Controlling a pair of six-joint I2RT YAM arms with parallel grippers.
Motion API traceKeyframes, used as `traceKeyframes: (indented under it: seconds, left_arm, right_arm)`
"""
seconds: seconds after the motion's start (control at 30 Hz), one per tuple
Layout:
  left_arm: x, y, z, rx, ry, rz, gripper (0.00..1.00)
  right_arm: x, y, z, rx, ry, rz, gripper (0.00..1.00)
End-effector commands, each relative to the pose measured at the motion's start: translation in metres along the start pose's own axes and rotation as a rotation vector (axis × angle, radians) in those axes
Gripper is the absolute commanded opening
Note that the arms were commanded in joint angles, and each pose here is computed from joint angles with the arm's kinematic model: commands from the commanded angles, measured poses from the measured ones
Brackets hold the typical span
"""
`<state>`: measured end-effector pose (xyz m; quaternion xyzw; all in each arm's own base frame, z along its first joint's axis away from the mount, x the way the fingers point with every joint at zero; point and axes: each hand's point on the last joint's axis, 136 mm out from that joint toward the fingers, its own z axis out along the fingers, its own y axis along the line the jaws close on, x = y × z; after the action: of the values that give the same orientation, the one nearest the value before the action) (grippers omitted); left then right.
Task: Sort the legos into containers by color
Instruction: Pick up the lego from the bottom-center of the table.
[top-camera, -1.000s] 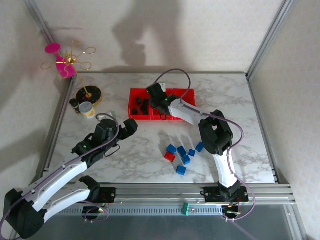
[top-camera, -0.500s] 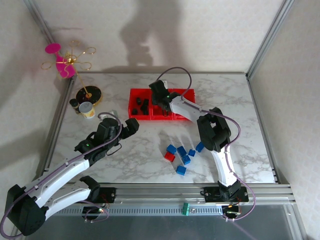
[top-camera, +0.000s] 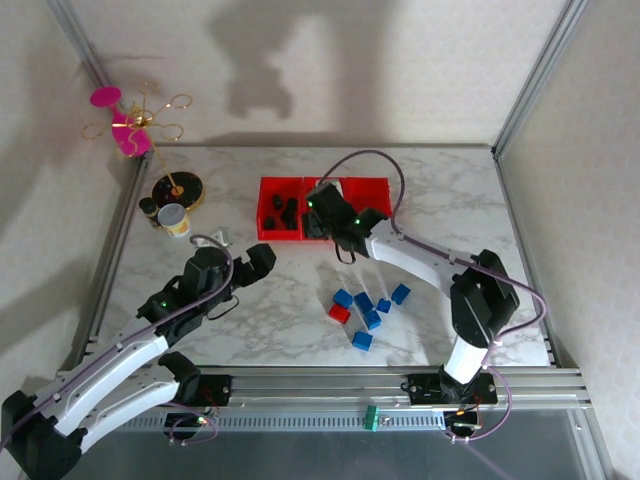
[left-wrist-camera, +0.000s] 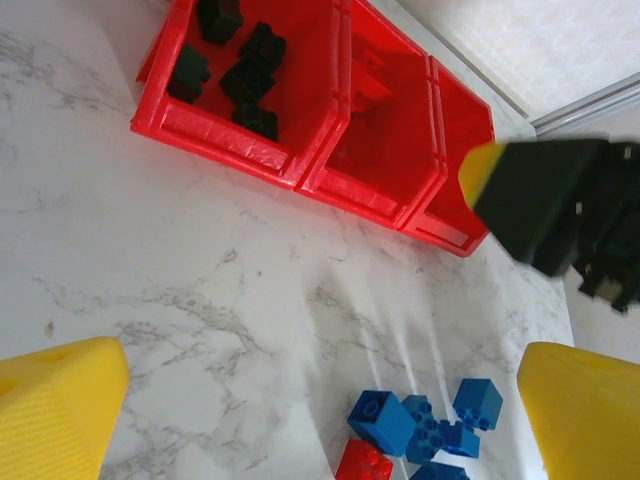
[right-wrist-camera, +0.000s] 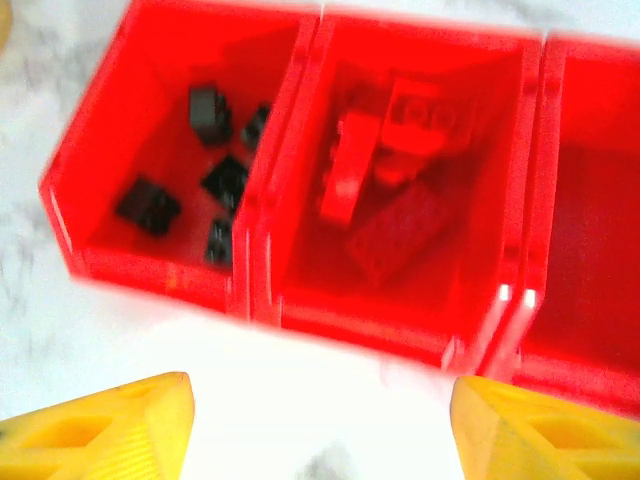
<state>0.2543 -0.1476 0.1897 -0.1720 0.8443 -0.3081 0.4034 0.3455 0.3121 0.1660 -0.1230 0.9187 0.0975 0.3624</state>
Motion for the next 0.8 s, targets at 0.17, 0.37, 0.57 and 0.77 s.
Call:
traceKeyframes:
  seconds: [0.17, 0.37, 0.57, 0.77]
  left_arm:
    - [0.029, 0.022, -0.013, -0.009, 0.061, -0.048, 1.00]
    - [0.045, 0.028, -0.014, 0.013, 0.089, -0.081, 1.00]
    - [0.052, 0.027, -0.011, 0.028, 0.102, -0.099, 1.00]
    - [0.053, 0.027, -0.012, 0.021, 0.098, -0.097, 0.99]
  right_arm:
    - [0.109, -0.005, -0.044, -0.021, 0.224, -0.002, 0.72]
    - [0.166, -0.006, -0.067, -0.051, 0.324, 0.019, 0.73]
    - [0.193, 0.004, -0.061, -0.081, 0.368, -0.018, 0.75]
    - [0.204, 0.007, -0.045, -0.077, 0.378, -0.061, 0.78]
